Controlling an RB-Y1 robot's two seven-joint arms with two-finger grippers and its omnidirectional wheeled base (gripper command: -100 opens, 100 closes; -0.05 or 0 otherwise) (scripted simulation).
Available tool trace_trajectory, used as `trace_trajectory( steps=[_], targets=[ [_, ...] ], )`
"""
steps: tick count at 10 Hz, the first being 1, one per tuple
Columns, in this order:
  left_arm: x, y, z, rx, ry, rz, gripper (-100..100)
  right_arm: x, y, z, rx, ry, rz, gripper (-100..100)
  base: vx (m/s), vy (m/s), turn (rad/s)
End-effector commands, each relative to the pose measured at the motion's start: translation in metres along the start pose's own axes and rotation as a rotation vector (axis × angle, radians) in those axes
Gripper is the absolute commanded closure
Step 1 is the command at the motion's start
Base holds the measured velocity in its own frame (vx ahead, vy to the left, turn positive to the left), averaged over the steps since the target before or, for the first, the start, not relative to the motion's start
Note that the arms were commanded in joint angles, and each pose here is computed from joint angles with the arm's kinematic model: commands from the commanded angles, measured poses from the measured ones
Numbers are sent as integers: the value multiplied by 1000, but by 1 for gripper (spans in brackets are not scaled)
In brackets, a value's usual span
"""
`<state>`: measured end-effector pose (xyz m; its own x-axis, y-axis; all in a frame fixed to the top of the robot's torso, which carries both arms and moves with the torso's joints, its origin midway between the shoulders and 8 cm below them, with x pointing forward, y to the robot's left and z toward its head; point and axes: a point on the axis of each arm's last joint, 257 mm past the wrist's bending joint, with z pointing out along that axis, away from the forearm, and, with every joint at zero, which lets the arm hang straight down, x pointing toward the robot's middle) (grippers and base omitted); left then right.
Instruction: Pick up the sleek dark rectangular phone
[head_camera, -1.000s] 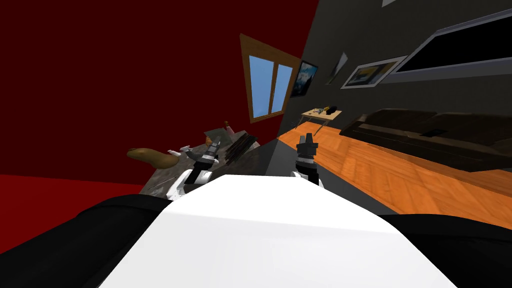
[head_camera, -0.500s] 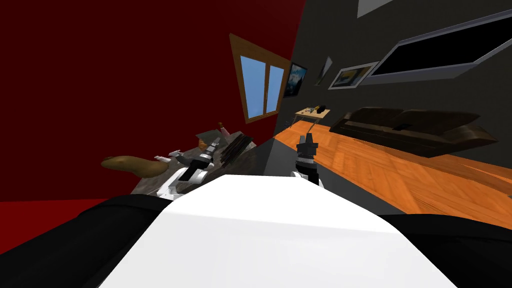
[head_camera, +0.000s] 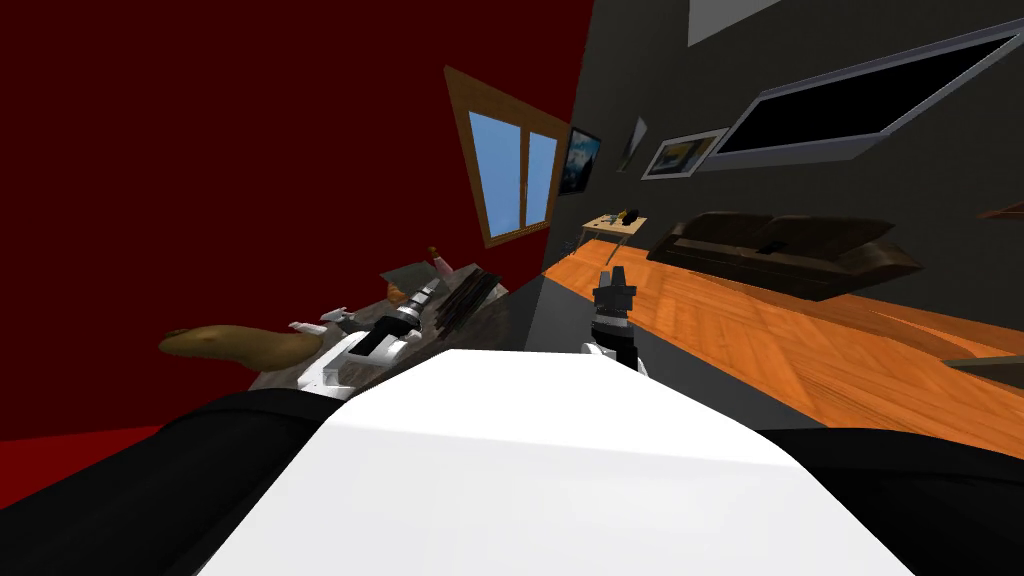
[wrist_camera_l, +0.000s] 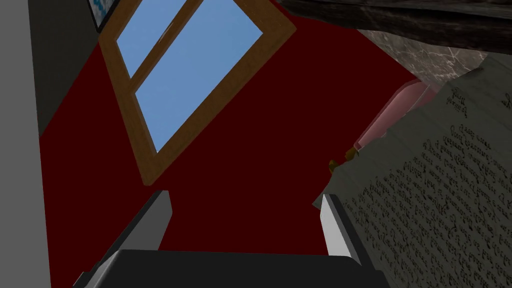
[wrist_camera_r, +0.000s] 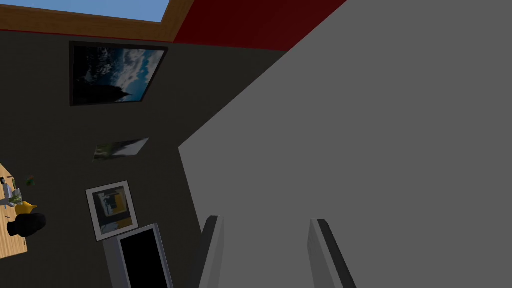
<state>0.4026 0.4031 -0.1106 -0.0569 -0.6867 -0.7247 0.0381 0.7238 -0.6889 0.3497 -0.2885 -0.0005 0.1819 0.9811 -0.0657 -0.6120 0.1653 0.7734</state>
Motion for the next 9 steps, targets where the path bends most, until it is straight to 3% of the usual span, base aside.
trace_trajectory(
  steps=[1,4,9],
  targets=[
    [-1,18,-1,-62,33,9,-100,0,0,0,0,0,0,0,-1,2,-120],
    [-1,38,-2,-133,68,21,-100,0,0,0,0,0,0,0,-3,8,-102],
    [-2,89,-12,-314,156,31,-100,0,0,0,0,0,0,0,-5,19,-106]
  ],
)
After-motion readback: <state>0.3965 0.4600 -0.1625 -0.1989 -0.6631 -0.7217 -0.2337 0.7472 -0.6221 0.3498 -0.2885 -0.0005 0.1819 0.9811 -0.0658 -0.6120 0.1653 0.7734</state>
